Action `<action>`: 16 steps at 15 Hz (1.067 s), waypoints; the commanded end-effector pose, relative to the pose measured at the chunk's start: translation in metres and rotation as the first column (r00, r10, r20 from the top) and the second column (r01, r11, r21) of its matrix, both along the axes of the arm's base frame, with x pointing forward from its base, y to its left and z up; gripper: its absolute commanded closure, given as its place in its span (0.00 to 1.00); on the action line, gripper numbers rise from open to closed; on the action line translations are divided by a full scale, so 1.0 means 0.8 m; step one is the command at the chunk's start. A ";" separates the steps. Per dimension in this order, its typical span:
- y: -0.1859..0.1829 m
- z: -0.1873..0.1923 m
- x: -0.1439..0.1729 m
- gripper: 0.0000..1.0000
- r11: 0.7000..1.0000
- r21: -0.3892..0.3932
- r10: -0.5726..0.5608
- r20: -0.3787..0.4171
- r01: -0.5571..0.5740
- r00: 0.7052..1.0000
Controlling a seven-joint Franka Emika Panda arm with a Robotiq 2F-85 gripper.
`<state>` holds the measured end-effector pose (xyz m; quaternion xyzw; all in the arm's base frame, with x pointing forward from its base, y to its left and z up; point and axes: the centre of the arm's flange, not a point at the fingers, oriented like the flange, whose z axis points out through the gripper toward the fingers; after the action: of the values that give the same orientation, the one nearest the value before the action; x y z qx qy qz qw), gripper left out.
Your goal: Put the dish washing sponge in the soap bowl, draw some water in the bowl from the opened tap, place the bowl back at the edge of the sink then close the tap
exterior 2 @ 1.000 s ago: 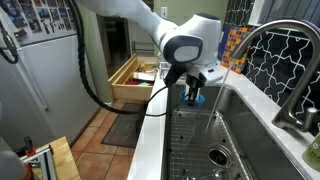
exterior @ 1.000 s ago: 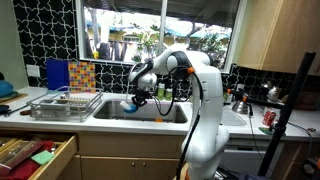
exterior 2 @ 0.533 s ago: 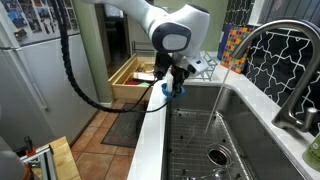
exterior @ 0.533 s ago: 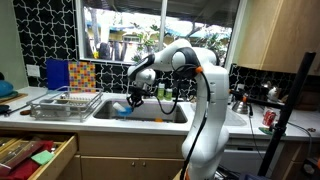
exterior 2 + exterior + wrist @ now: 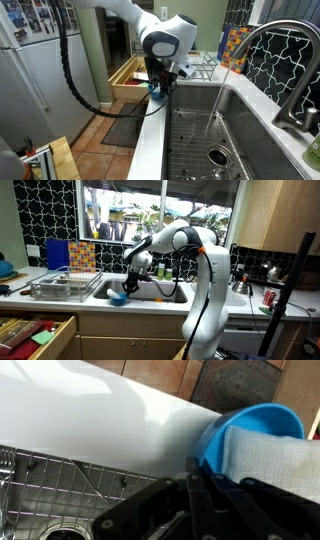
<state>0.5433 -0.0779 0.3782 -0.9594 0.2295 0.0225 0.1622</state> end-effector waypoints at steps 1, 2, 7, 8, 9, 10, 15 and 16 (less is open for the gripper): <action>0.005 -0.011 -0.015 0.99 0.999 -0.034 0.032 0.047 -0.030 0.998; 0.007 -0.012 -0.015 0.99 0.999 -0.043 0.032 0.058 -0.029 0.998; 0.008 -0.012 -0.014 0.56 0.999 -0.053 0.005 0.088 -0.001 0.996; 0.007 -0.009 -0.014 0.48 0.999 -0.049 -0.001 0.089 0.005 0.996; 0.006 -0.003 -0.014 0.41 0.999 -0.046 -0.002 0.097 0.007 0.995; 0.004 0.003 -0.014 0.32 0.999 -0.044 -0.006 0.103 0.010 0.995; -0.020 0.052 -0.013 0.00 0.998 -0.043 -0.046 0.173 0.054 0.984; -0.037 0.066 -0.008 0.00 0.992 -0.061 -0.098 0.208 0.113 0.973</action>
<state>0.5386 -0.0849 0.4061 -0.9604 0.2269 -0.0544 0.1522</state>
